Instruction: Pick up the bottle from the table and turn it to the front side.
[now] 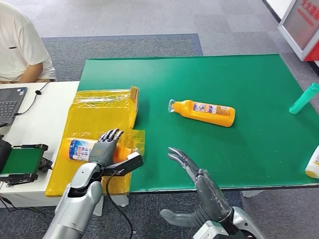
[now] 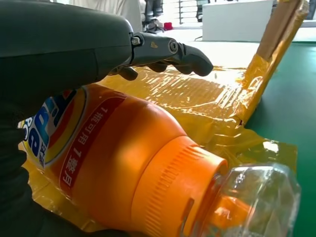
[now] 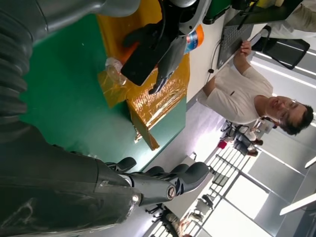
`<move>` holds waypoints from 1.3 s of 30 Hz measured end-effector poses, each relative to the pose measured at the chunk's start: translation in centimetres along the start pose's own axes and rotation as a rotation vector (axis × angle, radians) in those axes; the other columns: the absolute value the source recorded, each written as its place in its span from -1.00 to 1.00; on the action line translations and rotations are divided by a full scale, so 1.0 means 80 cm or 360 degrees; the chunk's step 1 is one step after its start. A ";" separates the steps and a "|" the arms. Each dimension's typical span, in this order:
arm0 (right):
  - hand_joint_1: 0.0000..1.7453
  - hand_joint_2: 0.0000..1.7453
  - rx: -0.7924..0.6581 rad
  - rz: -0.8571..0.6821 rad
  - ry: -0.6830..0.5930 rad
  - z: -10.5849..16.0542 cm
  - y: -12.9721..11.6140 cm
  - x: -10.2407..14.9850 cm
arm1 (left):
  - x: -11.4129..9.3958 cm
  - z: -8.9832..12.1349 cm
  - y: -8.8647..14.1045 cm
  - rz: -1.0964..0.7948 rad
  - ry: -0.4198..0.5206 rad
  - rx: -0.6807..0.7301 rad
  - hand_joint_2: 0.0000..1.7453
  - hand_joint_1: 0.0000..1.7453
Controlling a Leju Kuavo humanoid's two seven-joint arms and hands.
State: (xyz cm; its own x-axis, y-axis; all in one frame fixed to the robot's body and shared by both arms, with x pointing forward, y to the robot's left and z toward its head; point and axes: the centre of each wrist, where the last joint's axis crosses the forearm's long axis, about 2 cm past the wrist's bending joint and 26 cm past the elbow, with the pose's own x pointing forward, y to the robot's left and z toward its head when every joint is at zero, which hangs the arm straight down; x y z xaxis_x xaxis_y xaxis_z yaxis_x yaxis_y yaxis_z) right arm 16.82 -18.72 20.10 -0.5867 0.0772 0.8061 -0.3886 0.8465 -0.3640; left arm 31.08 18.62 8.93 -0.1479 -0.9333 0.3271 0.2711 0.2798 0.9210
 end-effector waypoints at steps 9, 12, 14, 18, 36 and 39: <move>-1.00 1.00 -0.0004 0.0001 0.0016 0.003 0.000 -0.001 | -0.004 0.006 0.003 0.0113 0.0011 0.0038 1.00 -1.00; -1.00 1.00 -0.0005 0.0002 0.0019 0.003 0.000 -0.001 | -0.007 0.008 0.006 0.0169 0.0023 0.0076 1.00 -1.00; -1.00 1.00 -0.0010 0.0004 0.0030 0.004 0.000 -0.001 | -0.013 0.010 0.009 0.0196 0.0052 0.0102 1.00 -1.00; -1.00 1.00 -0.0031 0.0002 0.0065 0.009 0.002 -0.001 | -0.026 0.017 0.013 0.0208 0.0105 0.0154 1.00 -1.00; -1.00 1.00 -0.0114 -0.0012 0.0155 0.027 -0.003 -0.002 | -0.064 0.036 0.092 0.0526 0.0083 0.0672 1.00 -1.00; -1.00 1.00 -0.0119 -0.0010 0.0163 0.028 -0.004 -0.002 | -0.060 0.041 0.103 0.0681 0.0004 0.0744 1.00 -1.00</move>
State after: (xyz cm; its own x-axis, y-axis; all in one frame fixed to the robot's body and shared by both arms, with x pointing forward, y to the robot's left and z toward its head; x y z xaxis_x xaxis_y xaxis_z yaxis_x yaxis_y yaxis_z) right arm 15.44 -20.17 19.04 -0.5076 0.1220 0.8529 -0.3359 0.8836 -0.3262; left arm 30.92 26.16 15.63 -0.1160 -0.7175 0.6868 -0.1385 0.6964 0.7042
